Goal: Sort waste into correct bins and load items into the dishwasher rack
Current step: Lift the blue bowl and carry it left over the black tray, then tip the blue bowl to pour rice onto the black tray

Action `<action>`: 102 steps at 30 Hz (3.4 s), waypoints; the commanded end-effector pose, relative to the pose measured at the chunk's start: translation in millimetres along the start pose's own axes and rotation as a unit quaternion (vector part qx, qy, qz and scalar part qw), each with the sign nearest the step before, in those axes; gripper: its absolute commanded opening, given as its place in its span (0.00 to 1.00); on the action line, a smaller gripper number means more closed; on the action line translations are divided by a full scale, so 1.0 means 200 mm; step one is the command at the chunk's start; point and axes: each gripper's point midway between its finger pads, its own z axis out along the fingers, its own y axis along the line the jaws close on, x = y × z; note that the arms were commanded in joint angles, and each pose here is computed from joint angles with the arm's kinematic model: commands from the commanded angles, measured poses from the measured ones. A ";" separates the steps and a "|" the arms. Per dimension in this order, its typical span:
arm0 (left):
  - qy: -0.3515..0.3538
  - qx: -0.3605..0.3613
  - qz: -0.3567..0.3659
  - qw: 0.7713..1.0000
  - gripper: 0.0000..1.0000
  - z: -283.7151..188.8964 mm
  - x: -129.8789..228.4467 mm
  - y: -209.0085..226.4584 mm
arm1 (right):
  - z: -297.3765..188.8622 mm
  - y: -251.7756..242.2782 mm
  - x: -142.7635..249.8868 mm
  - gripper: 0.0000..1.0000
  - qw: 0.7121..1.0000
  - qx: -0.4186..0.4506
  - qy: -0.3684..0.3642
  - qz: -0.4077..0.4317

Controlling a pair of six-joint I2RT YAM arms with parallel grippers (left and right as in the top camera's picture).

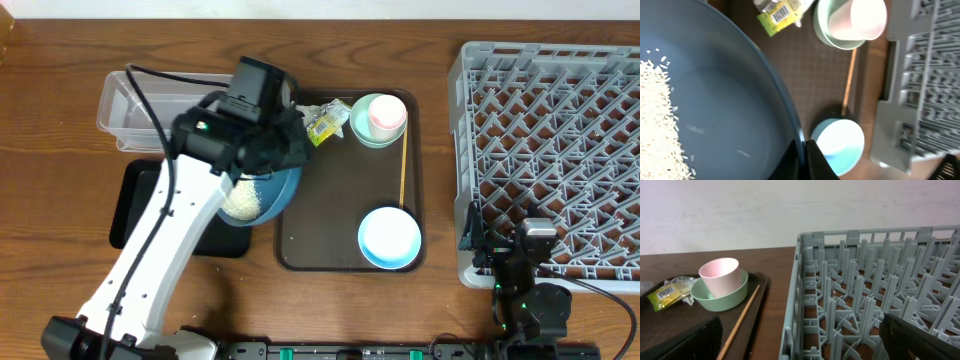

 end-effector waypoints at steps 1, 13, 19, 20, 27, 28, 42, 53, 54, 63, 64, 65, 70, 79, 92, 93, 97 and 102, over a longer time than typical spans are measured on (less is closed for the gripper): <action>0.013 0.054 0.014 0.998 0.06 -0.06 0.02 -0.05 | 0.00 0.01 0.00 0.99 1.000 -0.002 0.000 -0.007; 0.020 0.091 -0.049 0.994 0.06 -0.12 -0.04 0.08 | 0.00 0.01 0.00 0.99 1.000 -0.002 0.000 -0.007; 0.030 0.127 -0.087 0.988 0.06 -0.12 -0.03 0.18 | 0.00 0.01 0.00 0.99 1.000 -0.002 0.000 -0.007; 0.027 0.141 -0.085 0.986 0.06 -0.13 -0.04 0.19 | 0.00 0.01 0.00 0.99 1.000 -0.002 0.000 -0.007; 0.006 0.208 -0.115 0.971 0.06 -0.21 -0.07 0.31 | 0.00 0.01 0.00 0.99 1.000 -0.002 0.000 -0.007; 0.003 0.218 -0.118 0.969 0.06 -0.22 -0.07 0.33 | 0.00 0.01 0.00 0.99 1.000 -0.002 0.000 -0.007; -0.046 0.367 -0.156 0.916 0.06 -0.31 -0.05 0.54 | 0.00 0.01 0.00 0.99 1.000 -0.002 0.000 -0.007; -0.119 0.439 -0.177 0.873 0.06 -0.45 -0.08 0.69 | 0.00 0.01 0.00 0.99 1.000 -0.002 0.000 -0.007; -0.125 0.443 -0.181 0.869 0.06 -0.46 -0.08 0.70 | 0.00 0.01 0.00 0.99 1.000 -0.002 0.000 -0.007; -0.211 0.423 -0.222 0.853 0.06 -0.61 -0.12 0.97 | 0.00 0.01 0.00 0.99 1.000 -0.002 0.000 -0.007; -0.216 0.420 -0.226 0.852 0.06 -0.61 -0.12 0.98 | 0.00 0.01 0.00 0.99 1.000 -0.002 0.000 -0.007; -0.220 0.419 -0.229 0.851 0.06 -0.62 -0.12 1.00 | 0.00 0.01 0.00 0.99 1.000 -0.002 0.000 -0.007; -0.225 0.417 -0.232 0.850 0.06 -0.63 -0.12 1.02 | 0.00 0.01 0.00 0.99 1.000 -0.002 0.000 -0.007; -0.218 0.420 -0.236 0.849 0.06 -0.62 -0.10 0.99 | 0.00 0.01 0.00 0.99 1.000 -0.002 0.000 -0.007; -0.216 0.417 -0.180 0.864 0.06 -0.65 0.03 0.78 | 0.00 0.01 0.00 0.99 1.000 -0.002 0.000 -0.007; -0.213 0.420 -0.183 0.863 0.06 -0.66 0.04 0.76 | 0.00 0.01 0.00 0.99 1.000 -0.002 0.000 -0.007; -0.222 0.402 -0.150 0.876 0.06 -0.67 0.05 0.73 | 0.00 0.01 0.00 0.99 1.000 -0.002 0.000 -0.007; -0.228 0.412 -0.146 0.870 0.05 -0.72 0.05 0.69 | 0.00 0.01 0.00 0.99 1.000 -0.002 0.000 -0.007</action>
